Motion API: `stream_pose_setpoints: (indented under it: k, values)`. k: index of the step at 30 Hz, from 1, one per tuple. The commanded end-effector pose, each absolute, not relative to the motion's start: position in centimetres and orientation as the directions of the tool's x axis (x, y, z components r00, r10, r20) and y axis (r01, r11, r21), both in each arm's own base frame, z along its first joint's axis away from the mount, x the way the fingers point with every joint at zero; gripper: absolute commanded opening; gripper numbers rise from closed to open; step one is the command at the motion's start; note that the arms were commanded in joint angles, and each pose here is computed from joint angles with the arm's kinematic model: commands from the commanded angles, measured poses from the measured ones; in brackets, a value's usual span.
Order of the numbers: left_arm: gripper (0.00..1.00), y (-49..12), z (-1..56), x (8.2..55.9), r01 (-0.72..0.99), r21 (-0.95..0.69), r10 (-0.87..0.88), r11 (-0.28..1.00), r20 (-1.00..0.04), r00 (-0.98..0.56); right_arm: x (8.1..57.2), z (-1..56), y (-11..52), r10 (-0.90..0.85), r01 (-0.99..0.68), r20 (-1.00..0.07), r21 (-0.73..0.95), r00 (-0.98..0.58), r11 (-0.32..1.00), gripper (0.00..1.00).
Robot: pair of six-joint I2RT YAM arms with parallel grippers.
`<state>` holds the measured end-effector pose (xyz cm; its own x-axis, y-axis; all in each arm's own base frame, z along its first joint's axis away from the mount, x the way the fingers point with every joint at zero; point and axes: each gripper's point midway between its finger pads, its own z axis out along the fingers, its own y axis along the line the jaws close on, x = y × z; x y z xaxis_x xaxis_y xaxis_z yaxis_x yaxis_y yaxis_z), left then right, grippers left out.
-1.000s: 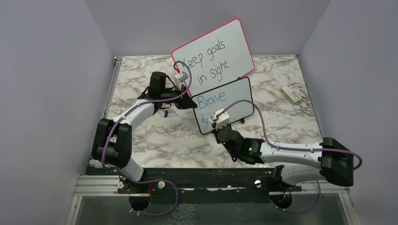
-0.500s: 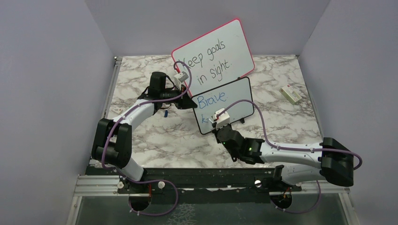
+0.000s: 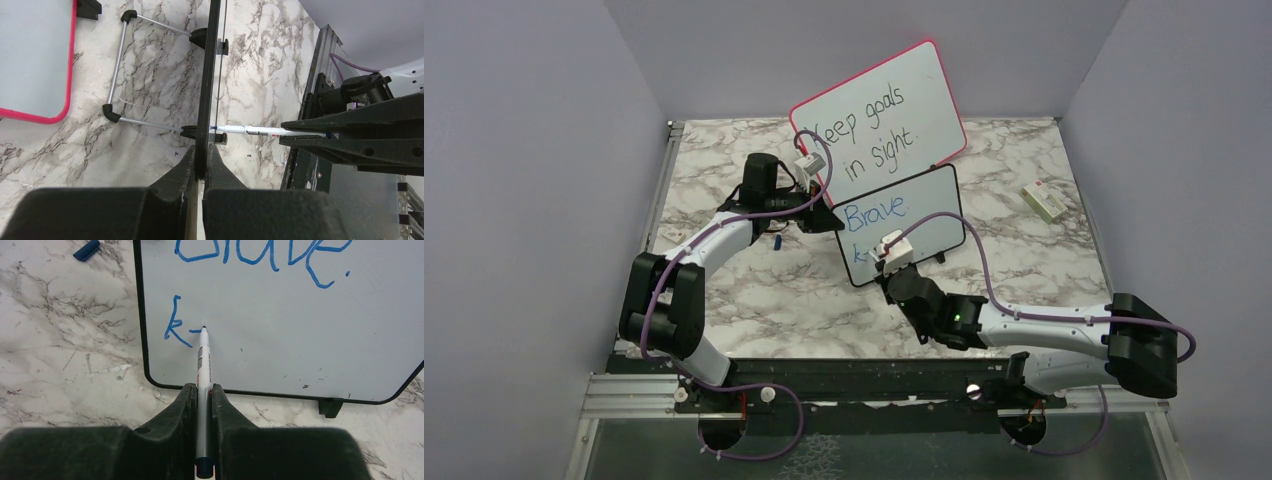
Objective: Write a sentence on the whiteboard
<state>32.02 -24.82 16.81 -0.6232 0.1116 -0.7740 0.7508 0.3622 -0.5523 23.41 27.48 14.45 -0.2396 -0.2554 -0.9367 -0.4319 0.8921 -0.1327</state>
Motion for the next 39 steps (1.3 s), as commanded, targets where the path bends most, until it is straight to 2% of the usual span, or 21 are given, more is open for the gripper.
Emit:
stream_pose_setpoints:
  k: [1,19,39]
  values:
    - [0.00,-24.8,15.5,31.7,0.734,-0.557,0.137,0.389,-0.753,-0.644,24.3,16.3,28.3,-0.199,-0.419,-0.958,-0.096,-0.208,0.903,0.01]
    - [0.00,-24.8,15.6,31.7,0.737,-0.552,0.136,0.390,-0.757,-0.640,23.4,14.8,29.6,-0.242,-0.497,-0.938,-0.090,-0.250,0.863,0.01]
    - [0.00,-24.8,15.5,31.8,0.734,-0.553,0.137,0.393,-0.755,-0.642,22.5,12.5,26.7,-0.284,-0.458,-0.909,-0.121,-0.306,0.881,0.01]
